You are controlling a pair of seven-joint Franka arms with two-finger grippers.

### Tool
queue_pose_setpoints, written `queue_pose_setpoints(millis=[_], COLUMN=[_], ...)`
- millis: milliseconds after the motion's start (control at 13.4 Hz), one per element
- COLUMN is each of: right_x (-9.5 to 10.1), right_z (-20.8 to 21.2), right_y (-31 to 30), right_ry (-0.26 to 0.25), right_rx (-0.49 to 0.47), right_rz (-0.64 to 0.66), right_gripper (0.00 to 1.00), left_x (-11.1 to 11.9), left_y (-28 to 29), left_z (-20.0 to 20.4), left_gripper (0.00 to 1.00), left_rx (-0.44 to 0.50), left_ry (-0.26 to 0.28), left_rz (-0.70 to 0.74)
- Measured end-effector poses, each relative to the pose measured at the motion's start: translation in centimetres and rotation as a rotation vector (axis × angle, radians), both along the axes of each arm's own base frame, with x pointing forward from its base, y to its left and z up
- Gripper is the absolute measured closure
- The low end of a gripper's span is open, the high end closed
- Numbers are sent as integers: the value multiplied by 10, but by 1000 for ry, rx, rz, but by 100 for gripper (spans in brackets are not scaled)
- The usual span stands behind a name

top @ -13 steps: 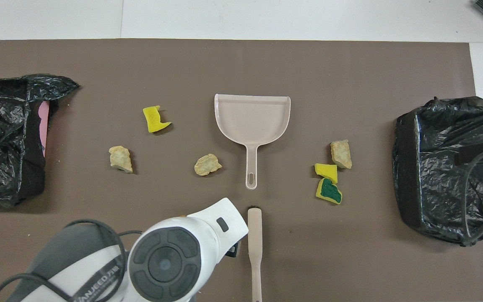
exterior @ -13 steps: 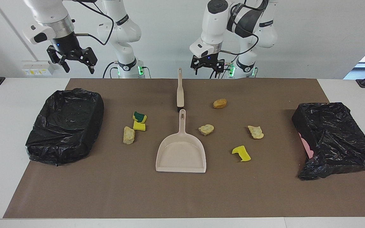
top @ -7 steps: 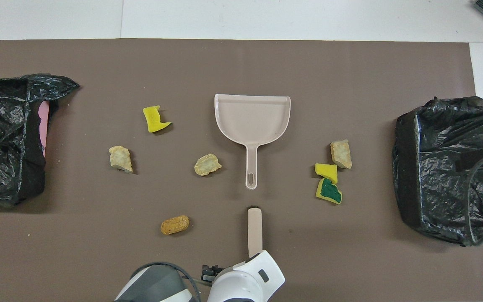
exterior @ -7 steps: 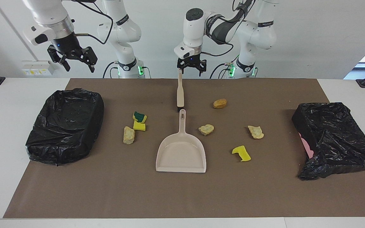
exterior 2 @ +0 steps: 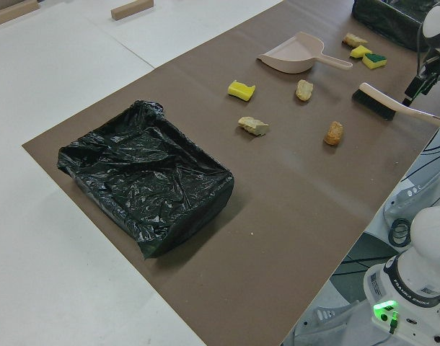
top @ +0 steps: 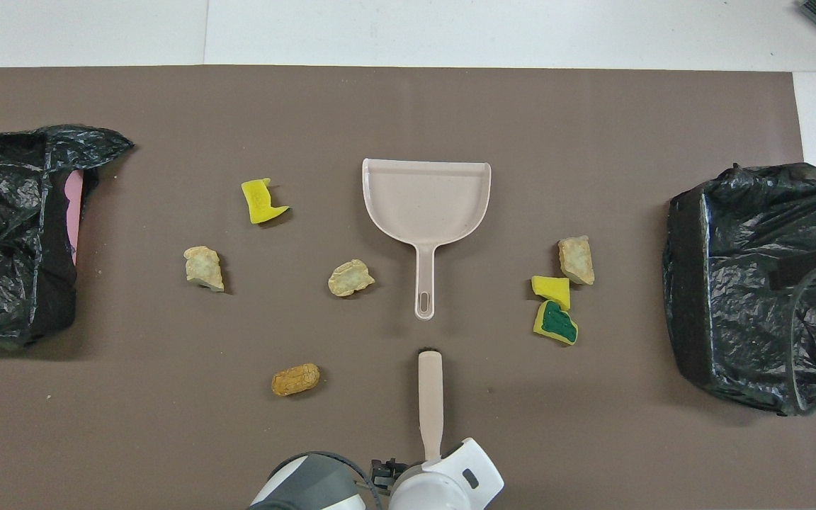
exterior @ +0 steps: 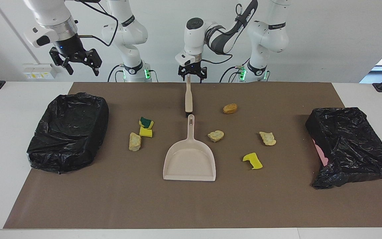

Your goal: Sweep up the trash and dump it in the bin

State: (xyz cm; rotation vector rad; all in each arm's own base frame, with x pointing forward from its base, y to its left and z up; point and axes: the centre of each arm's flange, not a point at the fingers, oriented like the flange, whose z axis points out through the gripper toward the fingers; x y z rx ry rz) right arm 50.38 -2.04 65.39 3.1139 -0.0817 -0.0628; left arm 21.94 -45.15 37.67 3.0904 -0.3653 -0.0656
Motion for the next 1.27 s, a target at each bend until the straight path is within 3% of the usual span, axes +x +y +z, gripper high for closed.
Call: queue_pose_setpoints(millis=[374, 598, 898, 1122, 1272], right_x=[-2, -4, -5, -7, -7], right_z=[-2, -3, -4, -4, -5], right_y=[0, 0, 1, 1, 1], right_ry=[5, 9, 10, 11, 12], right_rx=[0, 0, 0, 0, 1], right_rz=[0, 0, 2, 2, 2], right_gripper=[0, 0, 0, 0, 0], left_x=[-29, -32, -30, -29, -28], left_y=[-16, -18, -17, -14, -13], left_z=[-20, -24, -24, -28, -29], left_gripper=[0, 4, 24, 30, 44], left_rx=[26, 32, 35, 56, 60], left_ry=[17, 20, 22, 30, 32], left_rz=[41, 56, 64, 72, 75])
